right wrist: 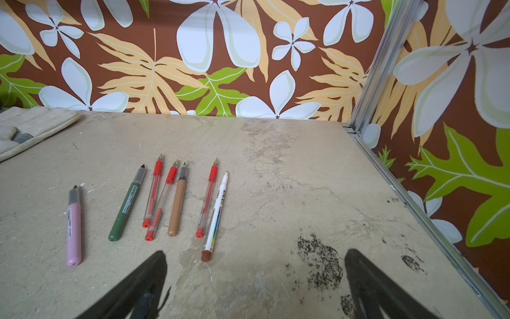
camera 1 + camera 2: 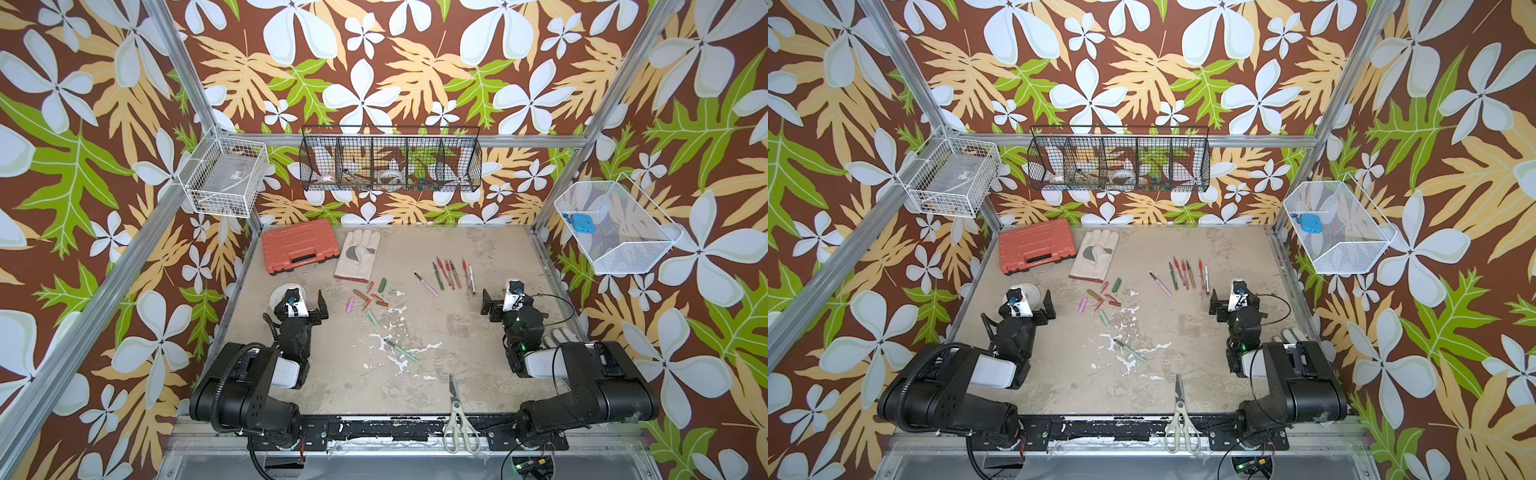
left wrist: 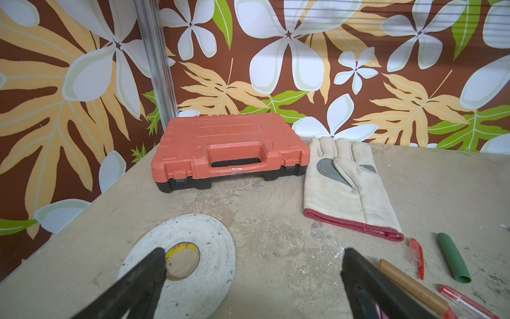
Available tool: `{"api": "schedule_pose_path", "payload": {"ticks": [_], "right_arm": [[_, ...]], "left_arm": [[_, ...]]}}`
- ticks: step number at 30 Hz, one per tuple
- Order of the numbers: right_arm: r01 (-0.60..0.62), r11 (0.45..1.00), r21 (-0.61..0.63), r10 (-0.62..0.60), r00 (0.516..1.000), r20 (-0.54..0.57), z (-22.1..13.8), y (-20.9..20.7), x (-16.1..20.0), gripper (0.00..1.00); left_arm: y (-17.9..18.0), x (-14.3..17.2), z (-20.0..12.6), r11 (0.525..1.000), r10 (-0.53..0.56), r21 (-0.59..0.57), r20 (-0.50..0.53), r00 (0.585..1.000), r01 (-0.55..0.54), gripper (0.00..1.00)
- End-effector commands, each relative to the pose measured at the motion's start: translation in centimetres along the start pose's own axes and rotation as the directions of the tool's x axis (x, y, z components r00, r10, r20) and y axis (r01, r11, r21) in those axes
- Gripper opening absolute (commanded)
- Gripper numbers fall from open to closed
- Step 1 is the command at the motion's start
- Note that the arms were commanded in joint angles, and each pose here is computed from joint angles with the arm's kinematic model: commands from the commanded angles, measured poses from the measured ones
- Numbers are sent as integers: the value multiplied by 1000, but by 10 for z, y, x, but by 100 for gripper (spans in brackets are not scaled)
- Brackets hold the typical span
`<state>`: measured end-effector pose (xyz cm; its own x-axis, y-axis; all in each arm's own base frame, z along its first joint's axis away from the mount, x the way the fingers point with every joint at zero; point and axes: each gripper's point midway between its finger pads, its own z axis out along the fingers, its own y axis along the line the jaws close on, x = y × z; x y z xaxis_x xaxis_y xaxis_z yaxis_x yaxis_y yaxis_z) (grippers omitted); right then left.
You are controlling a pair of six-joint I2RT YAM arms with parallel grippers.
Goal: Remove pen caps from pens
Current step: Reset both arms
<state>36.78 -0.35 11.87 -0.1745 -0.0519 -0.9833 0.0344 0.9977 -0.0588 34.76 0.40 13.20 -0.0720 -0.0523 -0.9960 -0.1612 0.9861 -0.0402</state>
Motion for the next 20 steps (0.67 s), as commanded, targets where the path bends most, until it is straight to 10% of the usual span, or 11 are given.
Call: {"api": "schedule_pose_path", "payload": {"ticks": [1, 20], "right_arm": [[3, 1000, -7, -2, 1000, 13, 0, 1, -4, 100], [3, 1000, -7, -3, 1000, 12, 0, 1, -3, 100]], "left_arm": [[0, -7, 0, 1000, -7, -1, 28, 1000, 7, 100], [2, -9, -2, 1000, -10, -4, 40, 999, 10, 100]]}}
